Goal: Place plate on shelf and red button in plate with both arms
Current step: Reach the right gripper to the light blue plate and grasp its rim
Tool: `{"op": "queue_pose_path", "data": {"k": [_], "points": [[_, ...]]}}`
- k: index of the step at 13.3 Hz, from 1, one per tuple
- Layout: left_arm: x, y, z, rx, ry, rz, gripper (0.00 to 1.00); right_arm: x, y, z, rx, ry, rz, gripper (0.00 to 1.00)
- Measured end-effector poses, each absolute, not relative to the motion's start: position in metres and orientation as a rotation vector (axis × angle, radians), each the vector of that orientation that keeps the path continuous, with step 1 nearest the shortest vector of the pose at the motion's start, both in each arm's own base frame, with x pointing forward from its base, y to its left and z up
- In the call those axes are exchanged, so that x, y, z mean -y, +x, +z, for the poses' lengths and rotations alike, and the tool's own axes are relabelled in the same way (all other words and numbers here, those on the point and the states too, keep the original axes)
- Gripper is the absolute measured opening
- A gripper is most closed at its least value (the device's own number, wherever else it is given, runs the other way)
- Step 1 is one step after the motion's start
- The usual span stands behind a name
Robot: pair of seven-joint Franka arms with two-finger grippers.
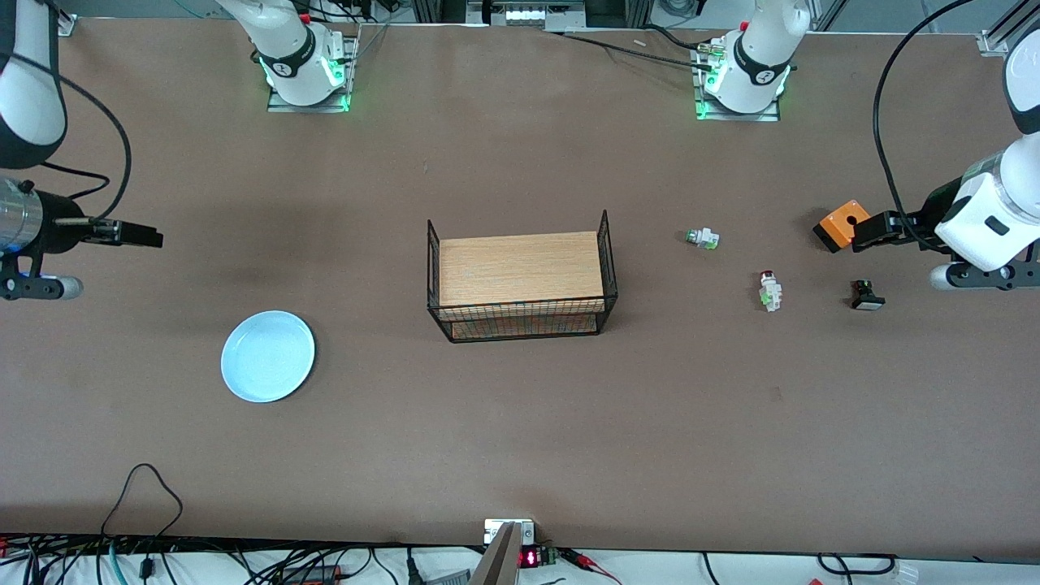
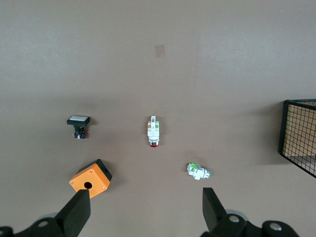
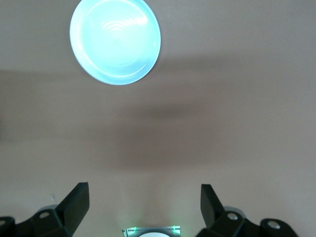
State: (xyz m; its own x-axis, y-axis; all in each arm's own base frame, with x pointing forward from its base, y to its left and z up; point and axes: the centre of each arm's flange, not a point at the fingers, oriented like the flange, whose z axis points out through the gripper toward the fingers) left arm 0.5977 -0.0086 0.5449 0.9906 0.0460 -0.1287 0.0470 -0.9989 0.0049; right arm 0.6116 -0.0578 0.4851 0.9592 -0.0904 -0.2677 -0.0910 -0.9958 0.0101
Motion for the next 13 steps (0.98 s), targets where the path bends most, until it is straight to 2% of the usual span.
{"op": "queue_pose_path", "data": {"k": [4, 9, 13], "points": [[0.009, 0.6, 0.537, -0.073, 3.125, -0.23, 1.0, 0.068, 0.633, 0.424, -0.163, -3.091, 0.489, 1.0], [0.009, 0.601, 0.522, -0.072, 3.119, -0.298, 1.0, 0.073, 0.681, 0.29, -0.161, -3.111, 0.339, 1.0], [0.009, 0.601, 0.522, -0.071, 3.119, -0.302, 1.0, 0.072, 0.695, 0.265, -0.157, -3.122, 0.229, 1.0]]}}
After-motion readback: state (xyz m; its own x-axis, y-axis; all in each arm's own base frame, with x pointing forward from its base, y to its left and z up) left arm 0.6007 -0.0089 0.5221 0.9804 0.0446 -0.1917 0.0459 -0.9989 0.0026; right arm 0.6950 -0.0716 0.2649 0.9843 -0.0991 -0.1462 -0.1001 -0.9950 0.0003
